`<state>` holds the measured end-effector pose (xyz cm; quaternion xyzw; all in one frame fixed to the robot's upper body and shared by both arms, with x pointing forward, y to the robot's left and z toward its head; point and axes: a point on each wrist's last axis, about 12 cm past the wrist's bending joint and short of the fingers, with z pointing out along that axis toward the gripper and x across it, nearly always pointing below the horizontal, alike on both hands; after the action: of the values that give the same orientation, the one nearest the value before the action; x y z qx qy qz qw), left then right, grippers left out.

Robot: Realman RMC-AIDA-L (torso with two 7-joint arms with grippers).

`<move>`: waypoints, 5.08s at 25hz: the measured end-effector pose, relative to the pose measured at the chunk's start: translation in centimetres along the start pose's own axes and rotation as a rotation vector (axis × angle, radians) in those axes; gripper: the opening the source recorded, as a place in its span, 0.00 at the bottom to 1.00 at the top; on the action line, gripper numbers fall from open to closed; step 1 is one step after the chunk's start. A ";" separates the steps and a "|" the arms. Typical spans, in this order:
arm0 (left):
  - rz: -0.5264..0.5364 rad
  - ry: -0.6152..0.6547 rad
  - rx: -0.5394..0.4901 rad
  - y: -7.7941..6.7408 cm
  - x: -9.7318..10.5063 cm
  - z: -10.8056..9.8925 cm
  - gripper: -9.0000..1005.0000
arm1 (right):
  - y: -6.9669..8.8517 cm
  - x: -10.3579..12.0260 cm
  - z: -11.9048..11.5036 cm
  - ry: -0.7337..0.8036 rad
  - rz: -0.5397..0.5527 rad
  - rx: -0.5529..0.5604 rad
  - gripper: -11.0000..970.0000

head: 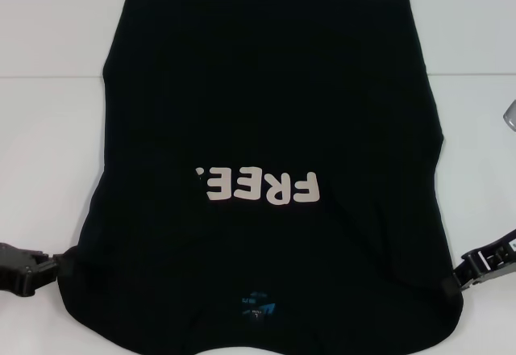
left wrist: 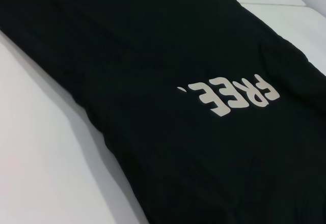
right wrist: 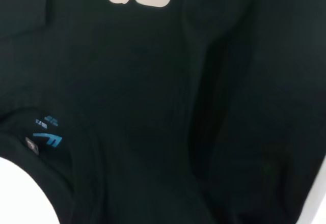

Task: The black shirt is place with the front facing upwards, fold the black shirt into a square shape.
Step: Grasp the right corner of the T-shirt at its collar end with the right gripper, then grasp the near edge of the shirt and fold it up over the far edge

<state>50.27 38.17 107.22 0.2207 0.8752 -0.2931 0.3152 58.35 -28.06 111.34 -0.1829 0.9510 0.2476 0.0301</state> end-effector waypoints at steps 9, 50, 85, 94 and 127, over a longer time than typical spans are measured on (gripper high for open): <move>-0.001 -0.006 0.001 0.0 -0.1 0.0 0.03 | -0.4 0.9 -0.7 -0.047 -0.001 -0.030 0.07; -0.395 -0.132 0.238 -4.2 8.8 -5.1 0.03 | -7.7 19.0 -1.1 -0.527 0.154 -0.256 0.07; -0.298 -0.494 -0.046 0.6 -17.6 7.4 0.09 | -5.3 -6.2 -7.9 -0.795 -0.043 0.067 0.06; -0.229 -0.571 -0.266 -0.4 -18.1 12.3 0.10 | -3.7 -10.0 -3.2 -0.814 -0.037 0.219 0.07; -0.157 -0.680 -0.282 -0.9 -15.9 12.2 0.52 | -1.6 -10.4 0.0 -0.811 -0.139 0.297 0.47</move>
<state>66.12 26.39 110.71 -0.0028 0.7665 -0.2495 0.5918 68.66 -25.86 112.14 -0.1281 0.8730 0.1574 0.4435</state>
